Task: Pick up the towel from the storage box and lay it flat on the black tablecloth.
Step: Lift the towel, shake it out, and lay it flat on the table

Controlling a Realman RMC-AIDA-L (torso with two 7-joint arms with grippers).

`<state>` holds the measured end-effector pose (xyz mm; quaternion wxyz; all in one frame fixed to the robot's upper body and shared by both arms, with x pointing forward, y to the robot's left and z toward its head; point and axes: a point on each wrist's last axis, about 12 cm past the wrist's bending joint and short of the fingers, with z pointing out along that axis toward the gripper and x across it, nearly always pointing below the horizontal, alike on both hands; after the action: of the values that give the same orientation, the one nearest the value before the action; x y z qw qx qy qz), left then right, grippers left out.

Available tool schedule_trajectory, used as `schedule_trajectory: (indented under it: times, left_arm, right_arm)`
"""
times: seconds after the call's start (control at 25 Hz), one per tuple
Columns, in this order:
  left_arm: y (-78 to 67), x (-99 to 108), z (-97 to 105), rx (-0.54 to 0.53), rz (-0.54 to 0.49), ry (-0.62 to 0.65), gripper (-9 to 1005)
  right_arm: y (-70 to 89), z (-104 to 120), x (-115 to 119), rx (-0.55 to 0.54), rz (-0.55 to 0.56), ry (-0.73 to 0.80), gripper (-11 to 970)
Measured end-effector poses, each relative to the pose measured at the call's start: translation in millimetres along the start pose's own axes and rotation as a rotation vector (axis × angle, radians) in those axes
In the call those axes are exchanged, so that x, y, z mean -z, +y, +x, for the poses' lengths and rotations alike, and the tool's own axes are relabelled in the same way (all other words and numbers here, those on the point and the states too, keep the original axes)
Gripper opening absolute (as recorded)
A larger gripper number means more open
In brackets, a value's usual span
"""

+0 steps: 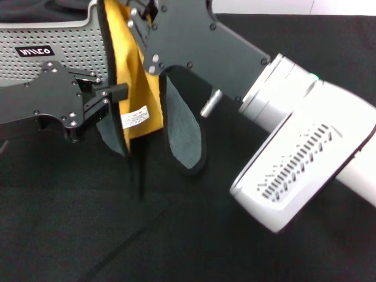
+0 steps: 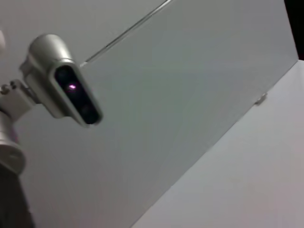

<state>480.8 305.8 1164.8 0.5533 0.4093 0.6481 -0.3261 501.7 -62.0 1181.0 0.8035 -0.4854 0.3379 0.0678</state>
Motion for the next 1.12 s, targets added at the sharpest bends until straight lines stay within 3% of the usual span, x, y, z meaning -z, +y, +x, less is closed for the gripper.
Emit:
schedule_trajectory:
  times: [0.24,0.84,1.12]
  left_arm:
    - [-0.1,-2,2,0.005,0.014,-0.004,60]
    - [19.7,-14,12,0.093,-0.005,-0.066,140]
    - [19.5,-14,20,0.105,-0.017,-0.076,160]
  right_arm:
    - [-14.8,2,-6,0.033,0.027,-0.003,8]
    - [-36.0,0,-29,0.119,0.022,-0.019,9]
    - [-42.0,-1,-36,0.174,0.01,-0.015,9]
